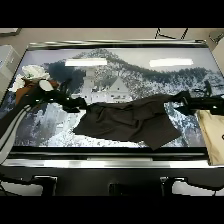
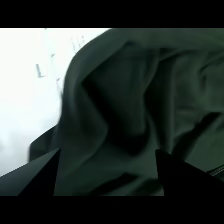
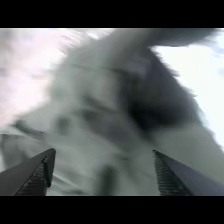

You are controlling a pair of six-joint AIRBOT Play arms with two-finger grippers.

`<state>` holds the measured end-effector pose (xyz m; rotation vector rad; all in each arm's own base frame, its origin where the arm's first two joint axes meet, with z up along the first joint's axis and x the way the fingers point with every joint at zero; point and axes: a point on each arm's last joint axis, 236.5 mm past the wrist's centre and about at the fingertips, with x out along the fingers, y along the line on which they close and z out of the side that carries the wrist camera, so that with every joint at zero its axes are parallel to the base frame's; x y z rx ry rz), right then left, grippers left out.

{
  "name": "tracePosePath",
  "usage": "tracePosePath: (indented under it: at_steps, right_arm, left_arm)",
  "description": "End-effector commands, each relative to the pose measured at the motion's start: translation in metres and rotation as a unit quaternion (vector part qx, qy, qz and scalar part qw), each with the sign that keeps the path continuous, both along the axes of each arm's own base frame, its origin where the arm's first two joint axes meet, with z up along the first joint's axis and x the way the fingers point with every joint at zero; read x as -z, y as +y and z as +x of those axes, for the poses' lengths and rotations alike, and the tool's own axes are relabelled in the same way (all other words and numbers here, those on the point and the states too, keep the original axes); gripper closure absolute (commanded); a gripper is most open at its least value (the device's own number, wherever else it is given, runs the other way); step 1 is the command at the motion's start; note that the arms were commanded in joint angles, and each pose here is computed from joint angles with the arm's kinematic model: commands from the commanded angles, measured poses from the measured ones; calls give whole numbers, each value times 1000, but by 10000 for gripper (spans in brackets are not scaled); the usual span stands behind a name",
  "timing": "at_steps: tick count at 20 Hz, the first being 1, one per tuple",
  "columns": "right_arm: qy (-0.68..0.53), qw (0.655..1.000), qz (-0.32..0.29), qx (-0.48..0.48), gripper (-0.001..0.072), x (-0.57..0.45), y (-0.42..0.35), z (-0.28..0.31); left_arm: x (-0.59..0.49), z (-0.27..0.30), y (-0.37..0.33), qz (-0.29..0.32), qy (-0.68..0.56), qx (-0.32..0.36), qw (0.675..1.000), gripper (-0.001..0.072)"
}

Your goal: Fold the clothes and pants, and hang the long-sleeved shirts on hangers.

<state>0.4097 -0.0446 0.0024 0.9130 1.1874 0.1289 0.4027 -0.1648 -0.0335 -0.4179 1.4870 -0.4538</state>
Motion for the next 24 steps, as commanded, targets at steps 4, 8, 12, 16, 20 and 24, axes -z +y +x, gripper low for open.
tracePosePath:
  at_steps: [4,8,12,16,20,24]
  right_arm:
    - [181,983,-22,-12,7,51,-47,-109]
    - [206,978,9,-39,4,74,-19,-132]
    - [197,980,16,-28,5,75,-16,-126]
    - [199,979,21,-25,5,78,-13,-128]
    - [221,974,39,-16,6,101,4,-145]
    - [211,976,34,-46,44,114,29,-143]
  left_arm:
    - [22,-97,63,-9,151,1,988,34]
    - [53,-119,20,-66,159,-13,985,48]
    - [74,-110,9,-45,131,-23,990,57]
    - [80,-97,5,-32,113,-50,992,633]
    - [72,-95,5,-33,100,-46,993,684]
    - [53,-89,5,-36,71,-45,996,684]
